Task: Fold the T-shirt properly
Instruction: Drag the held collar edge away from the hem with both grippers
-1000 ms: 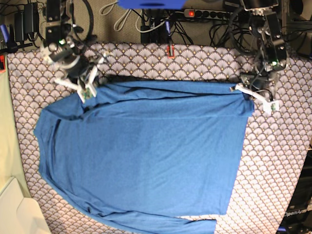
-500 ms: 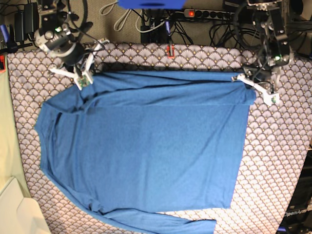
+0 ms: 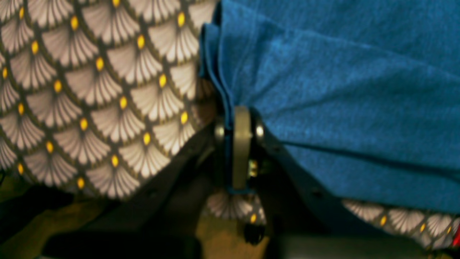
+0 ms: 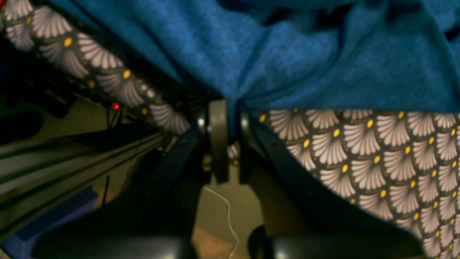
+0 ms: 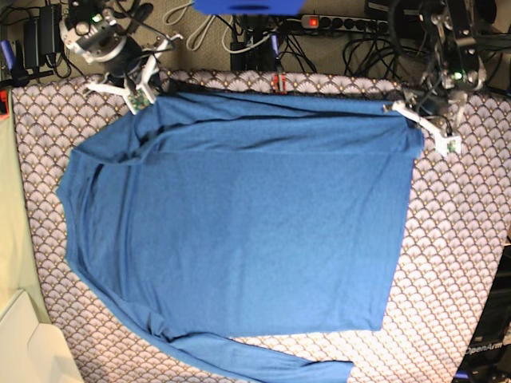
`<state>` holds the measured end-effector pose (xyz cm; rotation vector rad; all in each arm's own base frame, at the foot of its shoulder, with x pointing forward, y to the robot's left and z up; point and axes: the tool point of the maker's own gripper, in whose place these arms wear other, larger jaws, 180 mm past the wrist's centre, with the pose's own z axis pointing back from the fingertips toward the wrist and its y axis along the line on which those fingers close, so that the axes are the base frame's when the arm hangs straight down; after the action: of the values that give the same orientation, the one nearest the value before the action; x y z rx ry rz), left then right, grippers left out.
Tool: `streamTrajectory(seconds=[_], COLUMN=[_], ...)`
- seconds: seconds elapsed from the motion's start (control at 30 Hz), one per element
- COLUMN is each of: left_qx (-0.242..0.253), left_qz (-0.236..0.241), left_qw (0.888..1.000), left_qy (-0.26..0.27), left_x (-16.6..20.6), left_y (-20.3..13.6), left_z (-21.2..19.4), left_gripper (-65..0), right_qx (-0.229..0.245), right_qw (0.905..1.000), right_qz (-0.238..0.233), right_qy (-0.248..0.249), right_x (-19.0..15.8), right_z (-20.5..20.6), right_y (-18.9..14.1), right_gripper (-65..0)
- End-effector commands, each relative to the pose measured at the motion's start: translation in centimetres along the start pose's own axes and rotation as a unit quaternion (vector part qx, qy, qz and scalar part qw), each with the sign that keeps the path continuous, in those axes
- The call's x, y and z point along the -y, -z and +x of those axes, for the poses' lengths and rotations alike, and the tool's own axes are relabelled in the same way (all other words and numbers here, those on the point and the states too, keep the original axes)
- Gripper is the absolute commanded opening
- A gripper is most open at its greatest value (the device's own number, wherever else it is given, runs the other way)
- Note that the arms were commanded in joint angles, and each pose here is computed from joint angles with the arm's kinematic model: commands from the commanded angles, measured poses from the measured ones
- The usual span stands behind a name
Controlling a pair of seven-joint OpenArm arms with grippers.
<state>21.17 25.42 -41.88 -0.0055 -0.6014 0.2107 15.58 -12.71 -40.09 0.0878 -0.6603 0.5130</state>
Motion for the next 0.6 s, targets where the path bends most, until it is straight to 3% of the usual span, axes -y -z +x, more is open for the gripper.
streamTrajectory(seconds=[0.0, 0.43, 0.57], left_qx=[0.018, 0.016, -0.005], left_qz=[0.006, 0.009, 0.008], left_qw=[1.0, 0.999, 1.0], left_qy=[0.009, 0.026, 0.028], left_x=[-0.6, -0.6, -0.3], left_y=[-0.5, -1.8, -2.0], left_z=[1.2, 0.5, 0.4], left_gripper=[-64.6, -64.6, -64.6], right_qx=[0.014, 0.014, 0.027], right_qw=[0.9999, 0.9998, 0.9995], right_qz=[-0.004, -0.013, -0.017], right_qy=[-0.003, 0.005, -0.001], right_x=[0.2, 0.8, 0.9], right_z=[0.5, -0.4, 0.6], right_y=[-0.5, -1.2, -1.5], right_gripper=[-65.0, -65.0, -65.0])
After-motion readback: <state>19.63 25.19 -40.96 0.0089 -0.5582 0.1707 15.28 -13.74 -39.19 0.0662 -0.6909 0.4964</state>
